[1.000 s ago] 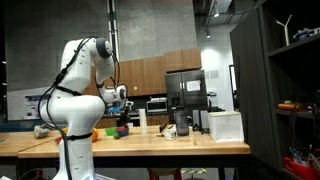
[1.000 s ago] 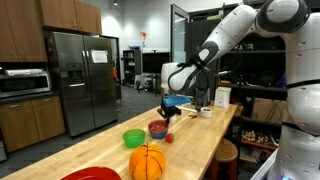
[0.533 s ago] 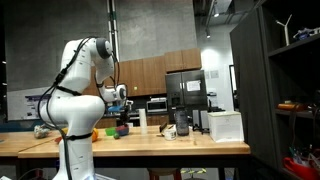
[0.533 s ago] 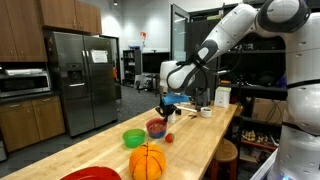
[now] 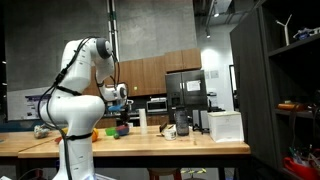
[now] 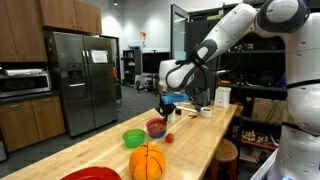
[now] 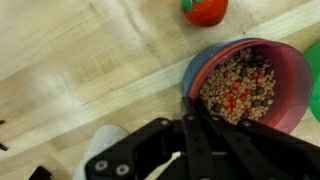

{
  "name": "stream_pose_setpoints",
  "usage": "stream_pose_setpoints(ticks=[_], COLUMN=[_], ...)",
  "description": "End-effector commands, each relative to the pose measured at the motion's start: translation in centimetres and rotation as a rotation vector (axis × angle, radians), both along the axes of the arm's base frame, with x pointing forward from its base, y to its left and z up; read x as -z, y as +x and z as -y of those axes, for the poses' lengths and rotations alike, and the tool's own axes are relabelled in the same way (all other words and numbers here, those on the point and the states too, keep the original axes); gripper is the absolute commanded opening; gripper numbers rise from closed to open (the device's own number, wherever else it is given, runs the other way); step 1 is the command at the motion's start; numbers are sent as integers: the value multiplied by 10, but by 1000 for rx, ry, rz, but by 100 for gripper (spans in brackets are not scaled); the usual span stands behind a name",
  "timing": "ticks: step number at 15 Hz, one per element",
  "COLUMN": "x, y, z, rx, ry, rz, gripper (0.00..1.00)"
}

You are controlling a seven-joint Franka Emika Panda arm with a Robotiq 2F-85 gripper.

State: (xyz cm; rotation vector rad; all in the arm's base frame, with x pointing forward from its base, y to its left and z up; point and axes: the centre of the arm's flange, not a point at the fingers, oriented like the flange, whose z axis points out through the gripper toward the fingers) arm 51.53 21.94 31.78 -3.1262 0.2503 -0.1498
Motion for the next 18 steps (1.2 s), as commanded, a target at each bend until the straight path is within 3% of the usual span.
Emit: stream_pose_setpoints(ticks=[1, 6, 15, 17, 18], x=[-15, -13, 27, 26, 25], y=[8, 10, 10, 10, 10], z=[-1, -3, -4, -5, -5], rx=[-35, -68, -93, -99, -104], ry=[-38, -57, -34, -31, -33], rz=[-17, -48, -67, -63, -60], gripper=[1, 1, 1, 30, 33])
